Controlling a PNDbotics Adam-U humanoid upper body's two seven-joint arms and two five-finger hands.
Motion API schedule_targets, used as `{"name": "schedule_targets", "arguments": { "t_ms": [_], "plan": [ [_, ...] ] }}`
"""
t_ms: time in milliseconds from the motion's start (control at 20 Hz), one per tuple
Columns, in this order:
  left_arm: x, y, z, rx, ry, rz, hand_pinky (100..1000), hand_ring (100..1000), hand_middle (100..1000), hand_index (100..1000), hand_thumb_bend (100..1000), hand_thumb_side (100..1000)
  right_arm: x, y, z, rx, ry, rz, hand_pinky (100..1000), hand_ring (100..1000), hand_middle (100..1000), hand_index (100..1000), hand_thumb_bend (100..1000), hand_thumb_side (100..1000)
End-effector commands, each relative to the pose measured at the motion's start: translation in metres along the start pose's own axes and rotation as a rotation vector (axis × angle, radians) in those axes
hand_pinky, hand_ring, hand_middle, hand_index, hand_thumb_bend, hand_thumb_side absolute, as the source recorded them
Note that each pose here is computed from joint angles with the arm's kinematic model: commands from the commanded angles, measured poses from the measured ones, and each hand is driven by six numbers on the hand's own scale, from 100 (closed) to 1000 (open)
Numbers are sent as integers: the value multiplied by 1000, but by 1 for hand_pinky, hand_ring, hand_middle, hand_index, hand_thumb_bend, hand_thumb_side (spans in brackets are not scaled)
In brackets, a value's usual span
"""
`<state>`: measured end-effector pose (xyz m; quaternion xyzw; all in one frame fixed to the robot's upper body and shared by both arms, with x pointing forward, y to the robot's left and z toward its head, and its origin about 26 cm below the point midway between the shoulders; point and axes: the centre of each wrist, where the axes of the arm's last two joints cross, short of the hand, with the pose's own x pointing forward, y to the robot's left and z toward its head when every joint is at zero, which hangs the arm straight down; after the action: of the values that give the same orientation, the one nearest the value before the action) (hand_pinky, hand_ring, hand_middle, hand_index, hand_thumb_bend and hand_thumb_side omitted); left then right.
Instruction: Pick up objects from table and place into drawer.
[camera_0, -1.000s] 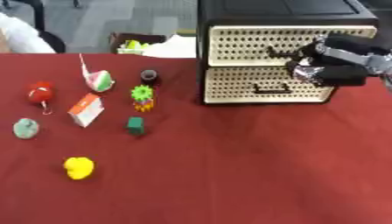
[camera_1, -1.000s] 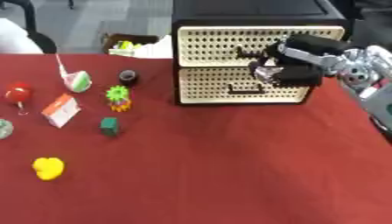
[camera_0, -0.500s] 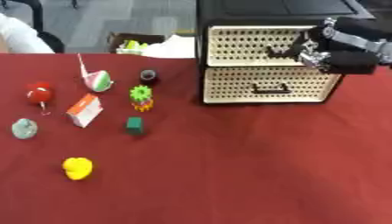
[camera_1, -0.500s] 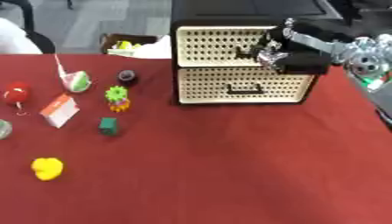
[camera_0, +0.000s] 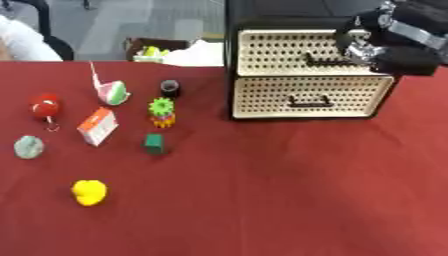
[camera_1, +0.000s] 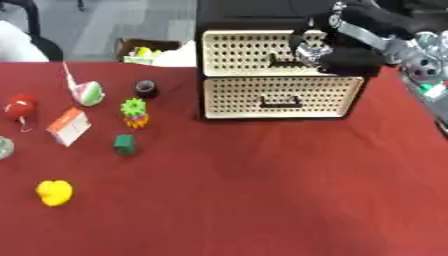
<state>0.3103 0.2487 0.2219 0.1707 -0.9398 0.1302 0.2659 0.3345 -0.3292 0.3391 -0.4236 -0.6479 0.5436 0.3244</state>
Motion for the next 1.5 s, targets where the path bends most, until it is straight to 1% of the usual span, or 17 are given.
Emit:
{"name": "schedule_targets", "arguments": {
  "t_ms": [50,450,1150,1500],
  "plan": [
    [7,-1,-6,-5,-31,16,470,580,614,767,100,827,-3,-11,3,-9,18,67,100,100,100,814,100,1000],
    [7,-1,-6,-4,-31,17,470,580,614,766,100,828,-6,-3,0,28,29,105,100,100,100,817,100,1000],
    [7,-1,-5,-3,-27,18,470,579,614,765,100,828,-10,2,1,14,51,182,100,100,100,819,100,1000],
    [7,-2,-5,-3,-27,21,470,579,614,764,100,829,-9,9,0,47,46,181,100,100,100,814,100,1000]
  ]
}}
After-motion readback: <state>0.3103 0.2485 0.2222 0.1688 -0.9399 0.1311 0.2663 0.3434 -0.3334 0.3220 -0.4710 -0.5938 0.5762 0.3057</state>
